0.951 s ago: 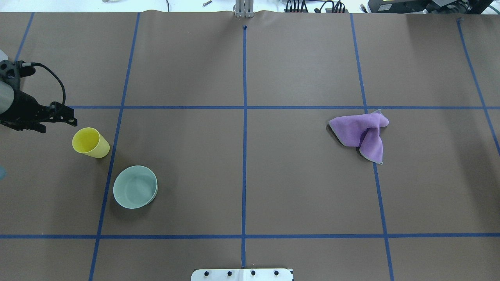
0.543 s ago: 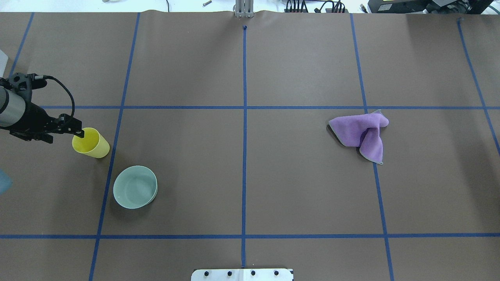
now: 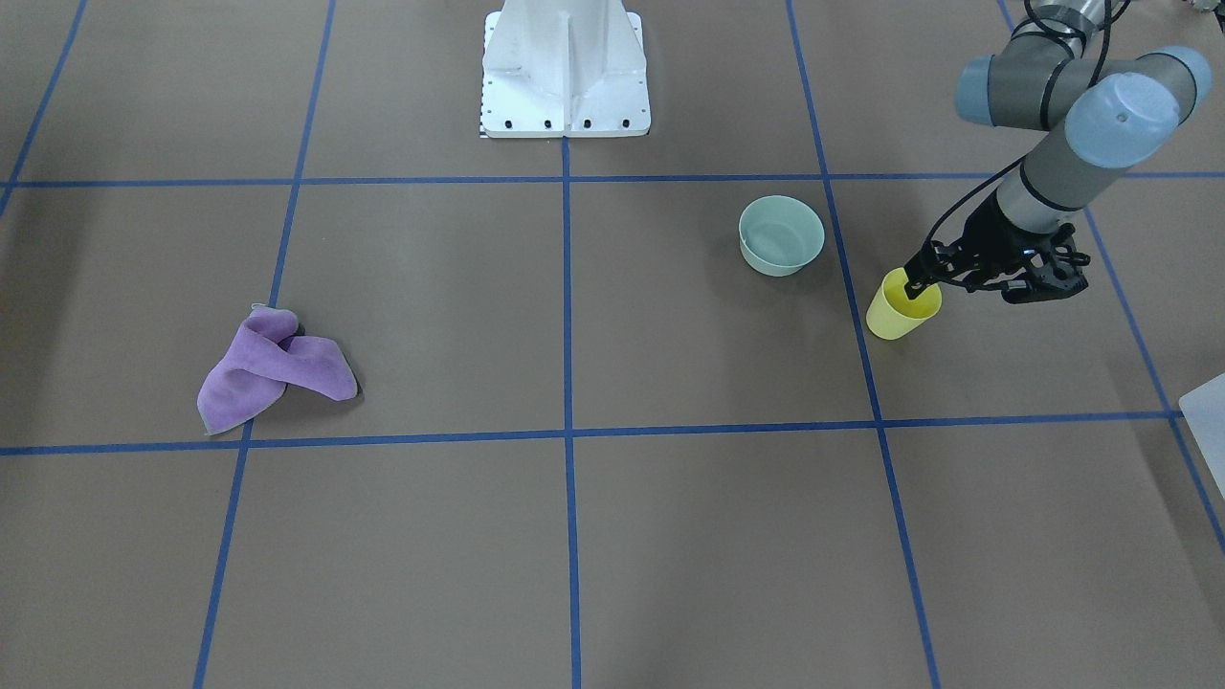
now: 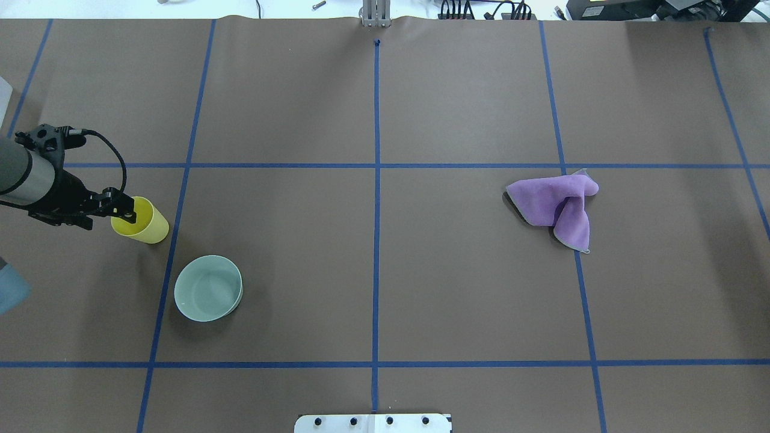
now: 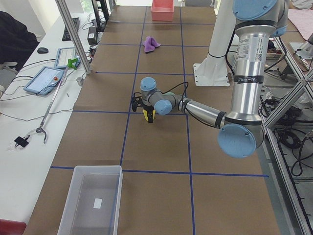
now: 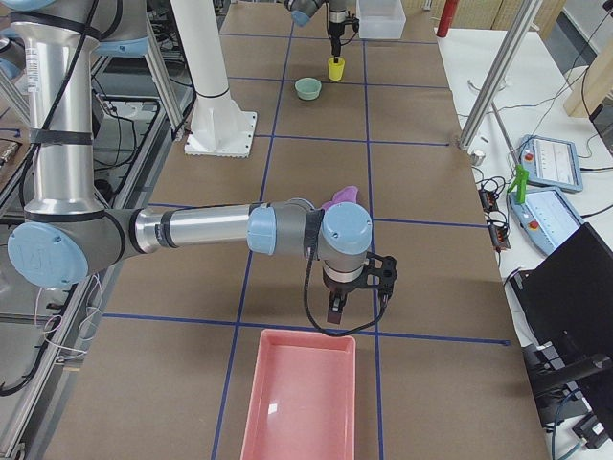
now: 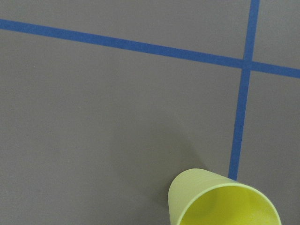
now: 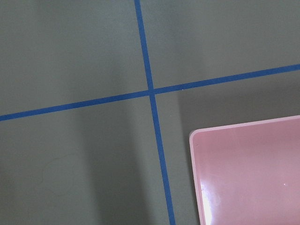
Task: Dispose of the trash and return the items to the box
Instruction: 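Reach the left gripper down to the yellow cup and grasp it, then lift the yellow cup with the left gripper and drop it into the clear bin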
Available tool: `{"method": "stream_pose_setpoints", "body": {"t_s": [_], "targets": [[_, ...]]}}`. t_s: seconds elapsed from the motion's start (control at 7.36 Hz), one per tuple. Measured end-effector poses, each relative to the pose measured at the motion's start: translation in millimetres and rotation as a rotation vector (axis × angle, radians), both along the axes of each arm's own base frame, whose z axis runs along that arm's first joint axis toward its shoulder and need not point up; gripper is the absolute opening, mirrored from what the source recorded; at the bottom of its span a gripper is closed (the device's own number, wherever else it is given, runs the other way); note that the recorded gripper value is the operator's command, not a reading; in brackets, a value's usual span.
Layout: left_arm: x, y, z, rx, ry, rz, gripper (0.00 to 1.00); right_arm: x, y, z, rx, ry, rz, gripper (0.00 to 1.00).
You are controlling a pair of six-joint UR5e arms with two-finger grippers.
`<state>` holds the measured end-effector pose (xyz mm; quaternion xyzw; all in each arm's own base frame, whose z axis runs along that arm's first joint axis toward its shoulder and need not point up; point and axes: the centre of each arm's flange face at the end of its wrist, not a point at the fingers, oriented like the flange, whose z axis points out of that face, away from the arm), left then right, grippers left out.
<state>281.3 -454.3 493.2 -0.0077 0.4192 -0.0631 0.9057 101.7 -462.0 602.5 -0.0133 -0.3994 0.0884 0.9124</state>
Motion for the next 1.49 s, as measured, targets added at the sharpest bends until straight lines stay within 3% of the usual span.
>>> {"method": "stream_pose_setpoints", "body": {"t_s": [0.14, 0.54, 0.81, 1.22, 1.49], "targets": [[5, 2, 1, 0.008, -0.011, -0.001, 0.0, 0, 1, 1, -0.001, 0.0, 0.0, 1.0], [9, 4, 0, 0.006, -0.014, -0.004, 0.0, 0, 1, 1, -0.001, 0.0, -0.001, 1.0], [-1, 9, -15, -0.032, 0.034, -0.005, 0.0, 0, 1, 1, 0.0, 0.0, -0.001, 1.0], [-95, -17, -18, -0.055, 0.098, -0.075, 0.0, 0, 1, 0, 0.001, 0.0, -0.002, 1.0], [-174, -55, -7, 0.012, 0.027, -0.059, 0.0, 0, 1, 0, 0.003, 0.0, -0.002, 1.0]]}}
